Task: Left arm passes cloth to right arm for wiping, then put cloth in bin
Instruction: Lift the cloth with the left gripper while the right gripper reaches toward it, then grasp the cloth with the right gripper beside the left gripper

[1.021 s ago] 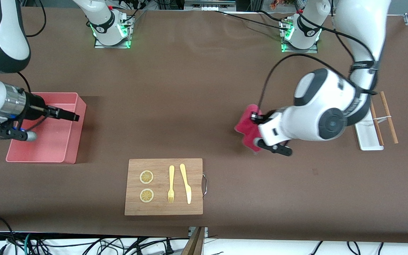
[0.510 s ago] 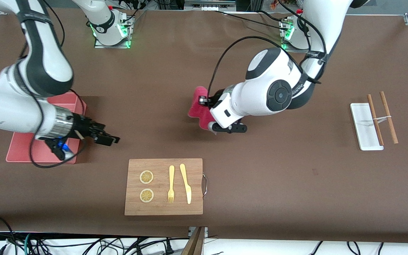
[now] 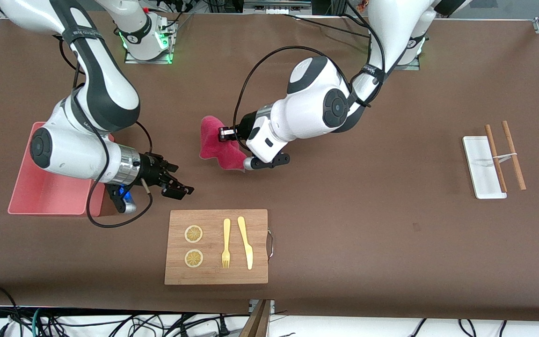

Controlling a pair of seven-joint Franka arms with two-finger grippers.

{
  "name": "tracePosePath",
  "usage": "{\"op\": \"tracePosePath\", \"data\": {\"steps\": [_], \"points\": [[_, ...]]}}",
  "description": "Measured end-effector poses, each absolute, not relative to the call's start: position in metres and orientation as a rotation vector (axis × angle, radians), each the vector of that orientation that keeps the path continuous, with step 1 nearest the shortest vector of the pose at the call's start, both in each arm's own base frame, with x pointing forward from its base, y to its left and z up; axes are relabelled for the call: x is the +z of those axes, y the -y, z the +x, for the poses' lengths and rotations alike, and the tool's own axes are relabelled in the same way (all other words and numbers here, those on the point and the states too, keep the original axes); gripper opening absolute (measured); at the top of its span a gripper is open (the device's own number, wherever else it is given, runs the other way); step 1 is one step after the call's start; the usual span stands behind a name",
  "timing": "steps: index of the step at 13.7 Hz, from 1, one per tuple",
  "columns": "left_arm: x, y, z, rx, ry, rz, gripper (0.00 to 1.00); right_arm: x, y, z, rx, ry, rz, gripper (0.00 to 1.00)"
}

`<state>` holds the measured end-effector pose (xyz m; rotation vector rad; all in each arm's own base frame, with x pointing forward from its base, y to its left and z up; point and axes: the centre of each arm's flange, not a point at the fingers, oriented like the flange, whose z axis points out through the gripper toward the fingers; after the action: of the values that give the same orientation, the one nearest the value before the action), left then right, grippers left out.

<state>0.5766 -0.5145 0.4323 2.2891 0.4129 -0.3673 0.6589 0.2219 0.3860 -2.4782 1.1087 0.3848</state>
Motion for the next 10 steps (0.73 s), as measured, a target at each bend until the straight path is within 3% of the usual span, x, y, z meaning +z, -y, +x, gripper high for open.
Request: {"op": "tracePosePath", "data": {"steps": [10], "points": [[0.434, 0.507, 0.598, -0.367, -0.630, 2.096, 0.04, 0.357, -0.254, 0.625, 0.641, -1.158, -2.518, 1.00]]}}
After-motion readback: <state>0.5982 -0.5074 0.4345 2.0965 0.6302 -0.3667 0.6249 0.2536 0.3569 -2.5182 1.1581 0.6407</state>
